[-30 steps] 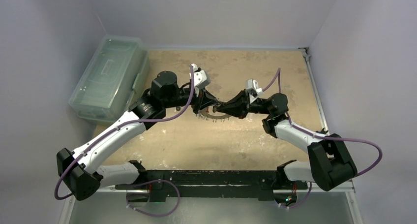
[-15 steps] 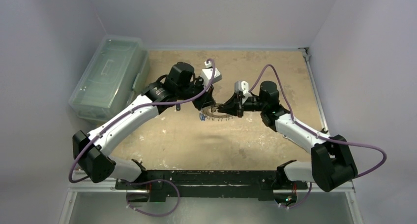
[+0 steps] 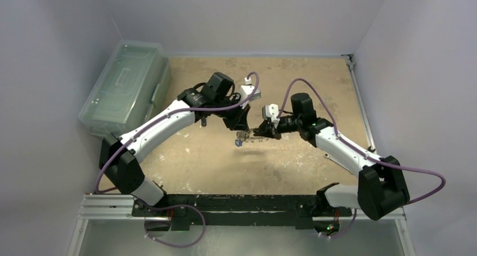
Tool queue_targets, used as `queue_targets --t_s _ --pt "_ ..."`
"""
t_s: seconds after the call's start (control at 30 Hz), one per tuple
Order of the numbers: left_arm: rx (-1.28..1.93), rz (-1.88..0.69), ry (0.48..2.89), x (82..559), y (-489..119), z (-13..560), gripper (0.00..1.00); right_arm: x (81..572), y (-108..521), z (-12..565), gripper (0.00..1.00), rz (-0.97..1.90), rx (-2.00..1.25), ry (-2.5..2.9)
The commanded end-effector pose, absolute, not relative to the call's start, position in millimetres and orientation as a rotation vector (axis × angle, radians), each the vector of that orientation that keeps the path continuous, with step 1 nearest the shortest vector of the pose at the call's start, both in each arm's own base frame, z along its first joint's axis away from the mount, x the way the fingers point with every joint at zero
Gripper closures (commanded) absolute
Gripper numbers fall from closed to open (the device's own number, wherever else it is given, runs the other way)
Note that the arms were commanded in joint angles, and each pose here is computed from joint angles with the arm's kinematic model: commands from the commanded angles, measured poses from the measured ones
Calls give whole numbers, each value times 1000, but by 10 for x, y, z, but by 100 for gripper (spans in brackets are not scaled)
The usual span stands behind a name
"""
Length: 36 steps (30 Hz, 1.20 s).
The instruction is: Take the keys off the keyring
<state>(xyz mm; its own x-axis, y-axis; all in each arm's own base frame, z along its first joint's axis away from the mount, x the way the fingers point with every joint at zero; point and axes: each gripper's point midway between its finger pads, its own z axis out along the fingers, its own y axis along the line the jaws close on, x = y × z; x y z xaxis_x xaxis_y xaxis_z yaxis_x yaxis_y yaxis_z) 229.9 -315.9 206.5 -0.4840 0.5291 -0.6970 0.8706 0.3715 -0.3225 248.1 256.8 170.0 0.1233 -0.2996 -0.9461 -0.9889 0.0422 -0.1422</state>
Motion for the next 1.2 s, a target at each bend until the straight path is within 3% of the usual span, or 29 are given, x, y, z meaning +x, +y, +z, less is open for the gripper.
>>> queue_targets --t_s 0.0,0.43,0.63,0.73,0.8,0.9,1.0,1.17 --pt "1331 -1137 2504 1570 -2876 1714 100 2792 2502 2224 100 623 -1503 1116" --pt "1394 -1376 2781 1197 -2858 1399 100 2694 2526 2124 100 632 -1564 1075" --pt "1398 -1410 2799 1169 -2898 1396 100 2625 2543 2029 100 631 -1602 1065" --pt "1486 -1397 2648 1294 -2958 1557 100 2606 2555 2033 100 663 -1571 1082" --pt "1497 -1362 2516 1515 -2967 1744 93 2595 2556 2013 100 684 -1549 1102" --pt "1393 -1340 2370 1881 -2937 2039 94 2622 2547 2030 100 693 -1511 1126" --pt "1365 -1290 2246 2102 -2861 2261 88 2677 2523 2090 100 709 -1448 1151" --pt "1149 -1106 1955 2484 -2598 2651 59 2705 2529 2169 100 741 -1400 1168"
